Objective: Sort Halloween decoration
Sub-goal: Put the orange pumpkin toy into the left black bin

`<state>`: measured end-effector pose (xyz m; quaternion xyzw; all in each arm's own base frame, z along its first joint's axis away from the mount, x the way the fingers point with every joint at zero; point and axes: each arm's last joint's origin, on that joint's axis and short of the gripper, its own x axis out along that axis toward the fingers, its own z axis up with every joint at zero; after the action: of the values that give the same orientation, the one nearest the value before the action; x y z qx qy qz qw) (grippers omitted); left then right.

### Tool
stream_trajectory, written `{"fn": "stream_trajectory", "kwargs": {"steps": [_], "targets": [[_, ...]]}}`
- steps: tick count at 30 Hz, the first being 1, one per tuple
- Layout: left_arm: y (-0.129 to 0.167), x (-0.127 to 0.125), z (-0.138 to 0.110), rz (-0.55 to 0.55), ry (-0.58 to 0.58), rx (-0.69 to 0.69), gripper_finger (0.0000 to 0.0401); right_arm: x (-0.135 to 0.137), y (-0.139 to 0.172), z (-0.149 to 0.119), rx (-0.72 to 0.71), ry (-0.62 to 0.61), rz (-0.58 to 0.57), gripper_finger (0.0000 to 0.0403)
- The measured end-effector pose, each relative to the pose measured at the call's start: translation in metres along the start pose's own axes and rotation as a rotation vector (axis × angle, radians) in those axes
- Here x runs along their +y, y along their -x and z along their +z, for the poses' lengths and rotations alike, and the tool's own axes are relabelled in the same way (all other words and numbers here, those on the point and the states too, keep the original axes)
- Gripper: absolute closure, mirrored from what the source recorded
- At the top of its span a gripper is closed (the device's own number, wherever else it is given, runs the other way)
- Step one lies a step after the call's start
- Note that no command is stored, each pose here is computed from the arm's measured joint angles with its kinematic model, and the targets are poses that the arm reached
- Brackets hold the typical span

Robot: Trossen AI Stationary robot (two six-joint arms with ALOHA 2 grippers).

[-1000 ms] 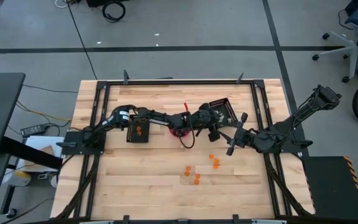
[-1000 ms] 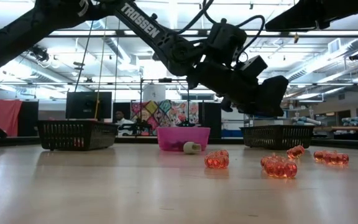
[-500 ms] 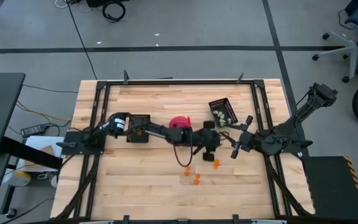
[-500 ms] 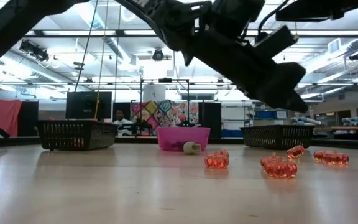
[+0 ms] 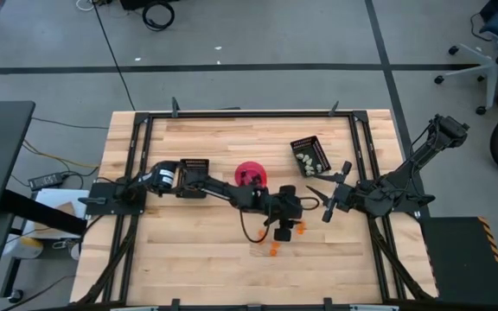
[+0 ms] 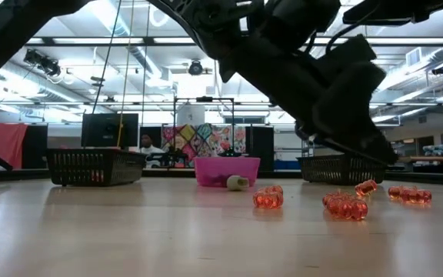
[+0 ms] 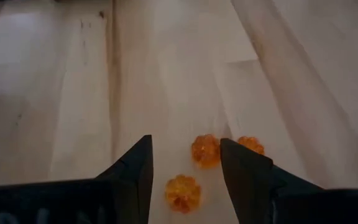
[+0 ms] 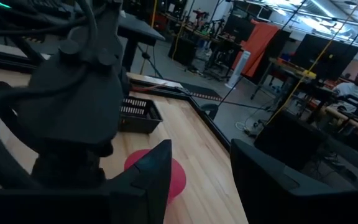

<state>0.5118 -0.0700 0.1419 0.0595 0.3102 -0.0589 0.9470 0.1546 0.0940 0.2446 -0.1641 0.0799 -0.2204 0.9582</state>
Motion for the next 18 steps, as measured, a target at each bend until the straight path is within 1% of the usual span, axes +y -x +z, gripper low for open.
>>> {"fn": "stream_trajectory", "kwargs": {"steps": [8,15,18], "targets": [[-0.015,-0.002,-0.019,-0.004,0.014,0.057,0.0247,0.0,0.0,0.0,0.002,-0.001,0.001,0.0236],[-0.014,0.0,-0.022,0.001,0.026,0.092,0.0247,0.0,0.0,-0.001,0.003,-0.004,0.001,0.0236],[-0.013,0.0,-0.022,0.0,0.026,0.109,0.0255,0.0,0.0,-0.001,0.003,-0.008,0.001,0.0236]]}}
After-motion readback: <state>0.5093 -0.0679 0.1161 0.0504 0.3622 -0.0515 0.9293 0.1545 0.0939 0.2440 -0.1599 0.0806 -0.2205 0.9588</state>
